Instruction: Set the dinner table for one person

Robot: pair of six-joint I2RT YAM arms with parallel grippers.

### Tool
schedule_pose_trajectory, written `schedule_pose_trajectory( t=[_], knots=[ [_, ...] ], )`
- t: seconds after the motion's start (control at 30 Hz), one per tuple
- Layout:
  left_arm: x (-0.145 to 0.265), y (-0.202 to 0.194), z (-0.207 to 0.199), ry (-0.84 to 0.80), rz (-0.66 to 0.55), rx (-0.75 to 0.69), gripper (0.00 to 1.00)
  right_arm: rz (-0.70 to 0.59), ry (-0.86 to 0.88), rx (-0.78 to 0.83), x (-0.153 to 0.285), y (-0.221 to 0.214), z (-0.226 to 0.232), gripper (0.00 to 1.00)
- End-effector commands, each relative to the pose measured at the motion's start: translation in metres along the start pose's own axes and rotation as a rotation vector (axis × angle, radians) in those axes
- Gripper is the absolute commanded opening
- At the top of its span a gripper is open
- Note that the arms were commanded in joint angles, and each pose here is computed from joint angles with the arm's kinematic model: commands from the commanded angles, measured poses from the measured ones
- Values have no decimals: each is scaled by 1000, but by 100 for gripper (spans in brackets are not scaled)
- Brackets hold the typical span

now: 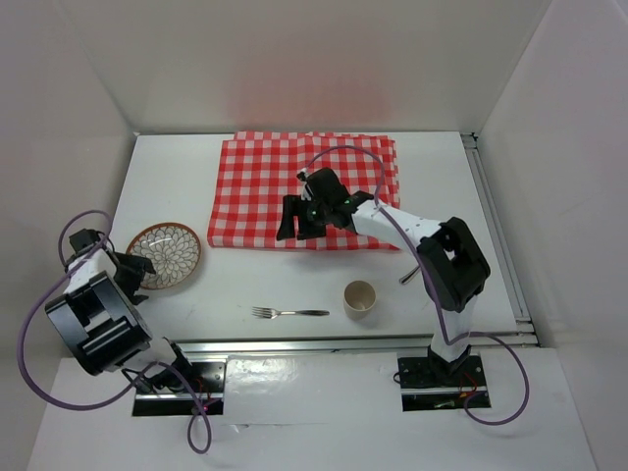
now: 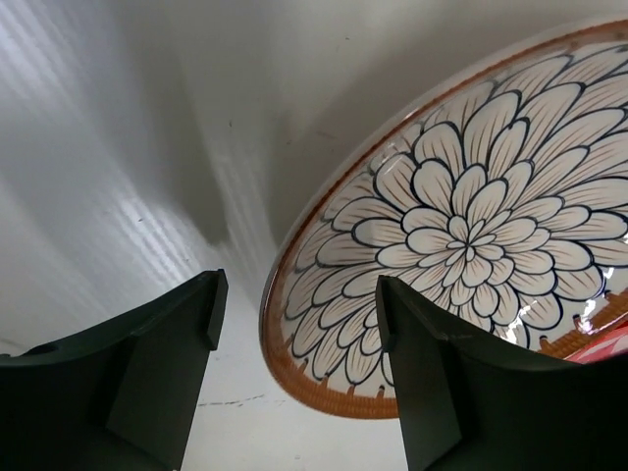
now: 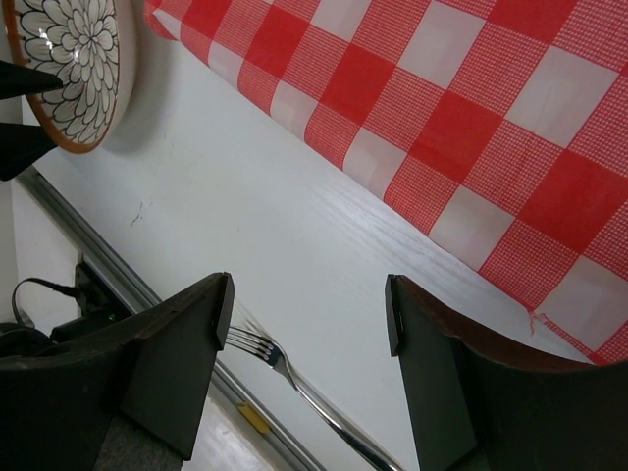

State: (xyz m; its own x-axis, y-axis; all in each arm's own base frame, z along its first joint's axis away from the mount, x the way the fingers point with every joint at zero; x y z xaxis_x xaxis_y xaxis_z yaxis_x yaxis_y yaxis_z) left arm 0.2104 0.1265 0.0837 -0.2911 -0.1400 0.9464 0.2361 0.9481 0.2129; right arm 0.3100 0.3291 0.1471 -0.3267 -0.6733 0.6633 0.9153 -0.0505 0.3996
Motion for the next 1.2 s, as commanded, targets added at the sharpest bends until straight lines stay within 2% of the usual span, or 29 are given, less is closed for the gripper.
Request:
schedule_pose_trajectory(
  t=[0.0,0.1,0.23,0.33,0.37,0.43,0.57,0.77,0.93,1.0,1.1,1.17],
  knots=[
    [-12,3,-9,-71,-17,42,78,-34,9,22,19,7,10,75],
    [-21,-5,-7,-87,3,62,74,-34,9,22,21,5,9,75],
    [-22,-3,-11,-121,-7,67,61,-25,1,19,20,2,6,75],
    [-17,-2,-16,-161,-26,50,29,-25,1,19,22,1,6,75],
    [-15,-1,-16,-168,-35,49,11,-18,-4,16,22,-1,4,75],
    [-10,2,-20,-188,-48,36,0,-18,-4,16,22,-1,4,75],
    [10,10,-29,-224,-80,19,0,-17,-19,12,22,-2,2,75],
    [83,32,-67,-445,-230,-58,0,-59,-13,11,39,10,7,75],
    [134,26,-114,-588,-267,-212,0,-133,-9,33,72,23,14,75],
    [156,18,-131,-686,-289,-274,0,-183,-47,23,85,34,4,75],
    [173,-10,-171,-850,-228,-453,0,-269,-98,11,119,42,-6,75],
    [188,-21,-201,-925,-242,-590,0,-315,-120,-6,134,46,-16,75]
  ],
)
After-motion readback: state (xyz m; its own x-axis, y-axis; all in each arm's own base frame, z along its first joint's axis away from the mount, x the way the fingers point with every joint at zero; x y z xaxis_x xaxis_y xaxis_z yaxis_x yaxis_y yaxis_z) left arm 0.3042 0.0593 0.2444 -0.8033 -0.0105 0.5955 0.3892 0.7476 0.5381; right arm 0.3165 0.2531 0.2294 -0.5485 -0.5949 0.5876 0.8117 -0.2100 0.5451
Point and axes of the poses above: each gripper's point midway between its finger pads, its own x axis back along the fingers, its own z axis along the line the jaws close on, y = z × x, the point moved 5 cm from there along x, back along the fingers, and after that the axes turned 8 degrees about -x, right-handed, at the moved point
